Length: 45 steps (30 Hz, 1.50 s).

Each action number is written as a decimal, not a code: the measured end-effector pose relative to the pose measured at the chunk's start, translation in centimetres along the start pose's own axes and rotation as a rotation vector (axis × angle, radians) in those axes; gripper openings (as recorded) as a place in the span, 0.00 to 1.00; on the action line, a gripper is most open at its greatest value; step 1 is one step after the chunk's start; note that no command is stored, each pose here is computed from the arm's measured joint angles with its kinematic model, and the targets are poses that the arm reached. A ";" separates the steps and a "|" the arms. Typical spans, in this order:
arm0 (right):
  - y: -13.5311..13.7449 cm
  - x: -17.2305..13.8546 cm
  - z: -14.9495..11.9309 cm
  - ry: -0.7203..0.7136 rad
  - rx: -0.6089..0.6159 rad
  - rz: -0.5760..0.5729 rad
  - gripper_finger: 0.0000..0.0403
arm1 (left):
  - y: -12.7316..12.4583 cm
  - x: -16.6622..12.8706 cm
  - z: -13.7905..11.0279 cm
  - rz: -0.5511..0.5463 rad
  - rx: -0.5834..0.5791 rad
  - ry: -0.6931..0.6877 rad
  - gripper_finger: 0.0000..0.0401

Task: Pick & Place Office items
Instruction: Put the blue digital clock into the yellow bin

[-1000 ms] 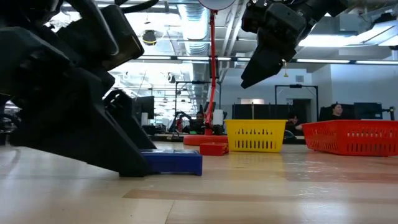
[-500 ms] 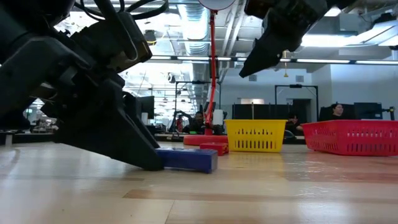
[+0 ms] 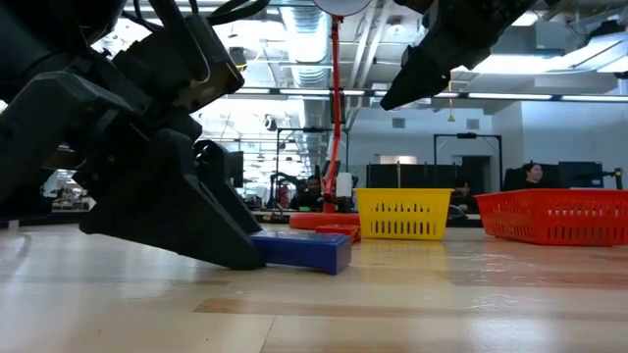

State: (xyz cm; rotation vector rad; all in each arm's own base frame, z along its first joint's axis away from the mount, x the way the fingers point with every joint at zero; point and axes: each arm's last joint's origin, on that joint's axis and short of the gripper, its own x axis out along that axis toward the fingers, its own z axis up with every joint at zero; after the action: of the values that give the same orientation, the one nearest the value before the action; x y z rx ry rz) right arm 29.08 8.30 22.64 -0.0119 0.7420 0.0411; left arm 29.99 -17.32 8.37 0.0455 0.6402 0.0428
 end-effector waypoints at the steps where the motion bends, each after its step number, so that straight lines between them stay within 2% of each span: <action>1: 0.0 0.0 0.0 0.000 0.003 0.000 0.57 | 0.1 0.0 0.0 -0.001 0.004 0.001 0.50; 9: 0.0 0.0 0.0 0.000 0.034 0.000 0.57 | 0.4 0.2 0.2 0.000 0.018 0.003 0.47; 14: 0.0 0.0 0.0 0.000 0.034 -0.001 0.57 | 0.5 0.3 0.2 -0.074 0.021 0.033 0.48; 22: 0.0 0.0 0.0 0.000 0.035 -0.001 0.57 | 0.8 0.6 0.5 -0.088 0.042 0.022 0.50; 26: 0.0 0.0 0.0 0.000 0.035 -0.001 0.57 | 1.0 0.7 0.5 -0.099 0.037 0.026 0.55; 32: 0.0 0.0 0.0 0.000 0.037 -0.001 0.57 | 1.4 0.9 0.7 -0.110 0.059 0.028 0.69; 36: 0.0 0.0 0.0 0.000 0.038 -0.001 0.57 | 1.8 1.0 0.9 -0.106 0.047 0.030 0.73; 40: 0.0 0.0 0.0 0.000 0.038 -0.001 0.57 | 2.3 1.3 1.1 -0.188 0.119 0.040 0.72; 45: 0.0 0.0 0.0 -0.001 0.042 -0.001 0.57 | 3.0 1.7 1.4 -0.246 0.161 0.039 0.62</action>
State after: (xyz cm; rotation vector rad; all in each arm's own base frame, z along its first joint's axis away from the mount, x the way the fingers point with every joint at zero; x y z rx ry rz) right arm 29.10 8.25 22.65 0.0276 0.7415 0.0243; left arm 32.09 -14.26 8.61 0.1213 0.6836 -0.2458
